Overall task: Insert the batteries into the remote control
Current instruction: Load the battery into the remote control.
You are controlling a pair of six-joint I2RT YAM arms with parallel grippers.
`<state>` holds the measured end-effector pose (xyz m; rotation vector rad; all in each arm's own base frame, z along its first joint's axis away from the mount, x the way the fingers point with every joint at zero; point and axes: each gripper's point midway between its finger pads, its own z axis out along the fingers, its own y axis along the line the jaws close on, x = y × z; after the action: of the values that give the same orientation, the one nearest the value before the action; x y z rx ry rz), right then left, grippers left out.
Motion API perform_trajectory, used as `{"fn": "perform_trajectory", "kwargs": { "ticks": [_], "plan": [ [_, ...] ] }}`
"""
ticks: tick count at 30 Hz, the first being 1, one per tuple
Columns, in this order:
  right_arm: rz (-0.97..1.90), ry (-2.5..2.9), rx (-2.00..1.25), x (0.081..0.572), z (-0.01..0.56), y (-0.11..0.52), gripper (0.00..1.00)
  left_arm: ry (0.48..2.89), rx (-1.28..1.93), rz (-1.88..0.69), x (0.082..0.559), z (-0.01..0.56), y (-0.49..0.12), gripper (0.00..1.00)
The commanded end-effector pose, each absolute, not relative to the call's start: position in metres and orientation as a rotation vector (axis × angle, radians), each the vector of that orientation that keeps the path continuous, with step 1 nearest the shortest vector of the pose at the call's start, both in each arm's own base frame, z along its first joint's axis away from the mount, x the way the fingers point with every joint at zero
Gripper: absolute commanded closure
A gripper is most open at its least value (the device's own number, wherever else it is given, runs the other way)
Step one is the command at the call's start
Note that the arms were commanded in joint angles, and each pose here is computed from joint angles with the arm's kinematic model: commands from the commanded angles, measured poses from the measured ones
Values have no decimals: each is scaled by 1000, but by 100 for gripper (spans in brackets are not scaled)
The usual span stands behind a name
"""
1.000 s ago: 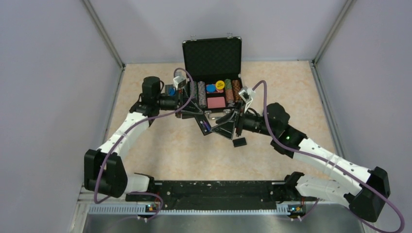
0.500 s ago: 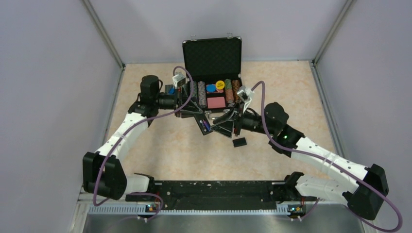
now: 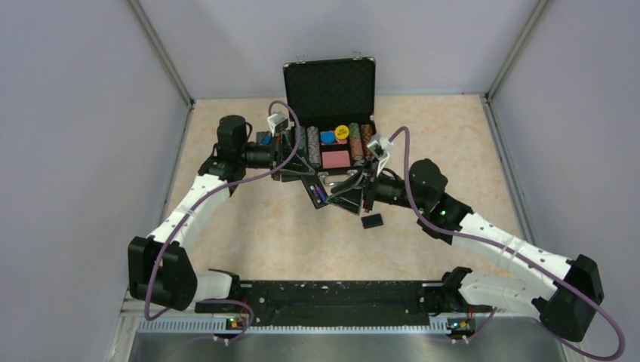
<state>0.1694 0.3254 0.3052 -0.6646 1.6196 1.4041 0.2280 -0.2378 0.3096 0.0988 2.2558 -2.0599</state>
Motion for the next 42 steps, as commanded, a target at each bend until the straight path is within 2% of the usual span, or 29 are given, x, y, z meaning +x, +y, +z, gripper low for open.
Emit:
{"fn": "perform_trajectory", "kwargs": {
  "ticks": [1,16,18,21,25,42],
  "plan": [
    [1401,1569,-686,170,318,329,57,2180,214,-2053,225,329,-236,100],
    [1385,1592,-608,180,318,328,56,2188,199,-2046,224,327,-236,100],
    [1388,1583,-611,178,320,326,53,2190,192,-2043,225,326,-236,100],
    [1394,1577,-621,173,320,323,43,2197,181,-2041,226,324,-236,100],
    [1420,1574,-640,168,321,324,37,2201,172,-2038,228,323,-237,100],
    [1433,1599,-658,170,314,331,38,2205,163,-2029,227,322,-236,100]
  ]
}}
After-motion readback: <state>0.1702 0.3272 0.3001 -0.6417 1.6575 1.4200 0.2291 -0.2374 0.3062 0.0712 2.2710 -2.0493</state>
